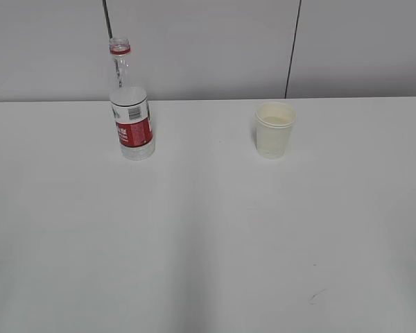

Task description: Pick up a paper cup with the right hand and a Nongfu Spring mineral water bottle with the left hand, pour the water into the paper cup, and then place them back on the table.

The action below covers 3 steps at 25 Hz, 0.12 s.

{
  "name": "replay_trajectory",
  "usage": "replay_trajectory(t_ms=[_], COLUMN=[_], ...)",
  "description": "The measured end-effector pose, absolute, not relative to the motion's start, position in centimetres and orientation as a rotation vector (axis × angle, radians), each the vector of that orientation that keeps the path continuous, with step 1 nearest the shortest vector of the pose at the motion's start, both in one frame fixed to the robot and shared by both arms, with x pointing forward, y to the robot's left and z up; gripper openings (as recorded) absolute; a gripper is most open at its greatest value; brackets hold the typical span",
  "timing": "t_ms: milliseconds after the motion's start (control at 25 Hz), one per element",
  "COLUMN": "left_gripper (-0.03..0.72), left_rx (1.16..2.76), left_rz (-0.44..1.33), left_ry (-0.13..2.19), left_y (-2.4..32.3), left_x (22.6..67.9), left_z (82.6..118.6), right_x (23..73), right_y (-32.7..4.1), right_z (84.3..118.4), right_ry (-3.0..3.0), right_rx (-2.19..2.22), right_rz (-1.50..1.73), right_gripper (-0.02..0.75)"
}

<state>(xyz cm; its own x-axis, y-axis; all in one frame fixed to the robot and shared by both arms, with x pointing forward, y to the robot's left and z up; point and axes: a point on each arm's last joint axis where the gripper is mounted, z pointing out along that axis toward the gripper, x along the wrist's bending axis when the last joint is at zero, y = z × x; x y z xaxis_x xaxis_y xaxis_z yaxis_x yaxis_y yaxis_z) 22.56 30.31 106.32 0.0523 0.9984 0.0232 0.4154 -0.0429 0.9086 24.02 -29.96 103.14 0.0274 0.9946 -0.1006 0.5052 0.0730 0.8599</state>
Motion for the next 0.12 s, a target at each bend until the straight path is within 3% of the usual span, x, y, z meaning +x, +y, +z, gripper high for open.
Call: replay_trajectory(t_ms=[120], left_gripper=[0.519], left_rx=[1.566], left_rz=[0.965], left_ry=[1.465], left_y=[30.31], left_x=[22.56], left_z=[106.32], right_x=[24.02], right_y=[-29.96], right_z=[103.14], right_ry=[1.582], right_rx=[1.535], right_rz=[0.804], right_gripper=[0.565])
